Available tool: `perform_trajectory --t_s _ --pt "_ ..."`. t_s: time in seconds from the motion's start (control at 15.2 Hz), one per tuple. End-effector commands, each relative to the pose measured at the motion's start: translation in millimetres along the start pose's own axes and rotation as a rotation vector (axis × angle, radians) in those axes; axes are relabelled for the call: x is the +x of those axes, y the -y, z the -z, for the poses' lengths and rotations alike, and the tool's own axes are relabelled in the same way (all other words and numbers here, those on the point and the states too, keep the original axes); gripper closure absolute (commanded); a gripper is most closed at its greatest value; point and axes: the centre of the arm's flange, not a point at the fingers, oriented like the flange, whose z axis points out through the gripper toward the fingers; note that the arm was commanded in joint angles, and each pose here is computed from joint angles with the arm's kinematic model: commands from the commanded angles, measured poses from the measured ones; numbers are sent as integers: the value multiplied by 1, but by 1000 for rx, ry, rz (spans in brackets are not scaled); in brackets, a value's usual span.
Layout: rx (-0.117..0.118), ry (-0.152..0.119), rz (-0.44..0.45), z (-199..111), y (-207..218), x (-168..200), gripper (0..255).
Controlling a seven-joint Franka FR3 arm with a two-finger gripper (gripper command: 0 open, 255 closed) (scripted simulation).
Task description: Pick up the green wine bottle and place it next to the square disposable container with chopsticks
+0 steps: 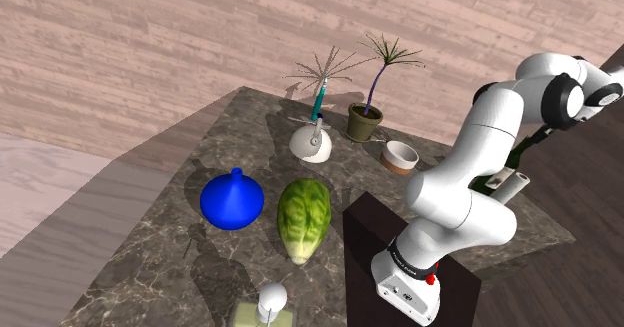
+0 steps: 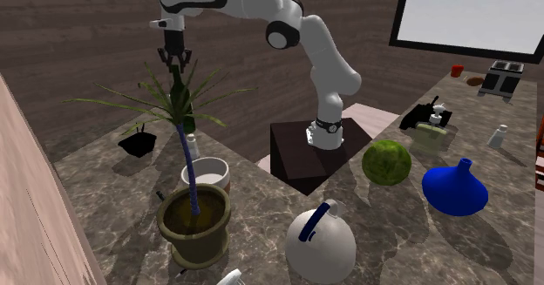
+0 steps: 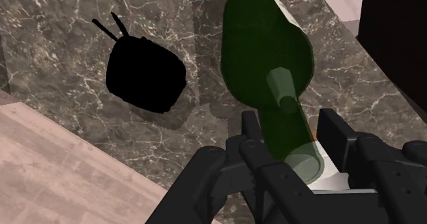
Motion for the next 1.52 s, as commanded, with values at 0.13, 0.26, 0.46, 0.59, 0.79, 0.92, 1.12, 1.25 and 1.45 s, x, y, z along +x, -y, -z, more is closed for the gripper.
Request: perform_trajectory --t_s 0.13,0.26,0.46,0.59,0.79,0.92,1.12,1.25,1.45 --pt "-1 0 0 -20 2 -3 255" --pt "-1 0 0 -31 2 -5 255" --pt "-1 0 0 -44 3 -7 255" --pt "-1 0 0 -44 3 -7 255" --pt "-1 0 0 -44 3 -7 255" --pt "-1 0 0 -44 3 -7 255" --pt "-1 0 0 -44 3 -7 0" --pt "-1 0 0 -44 3 -7 0" --pt "-1 0 0 -18 3 -7 0"
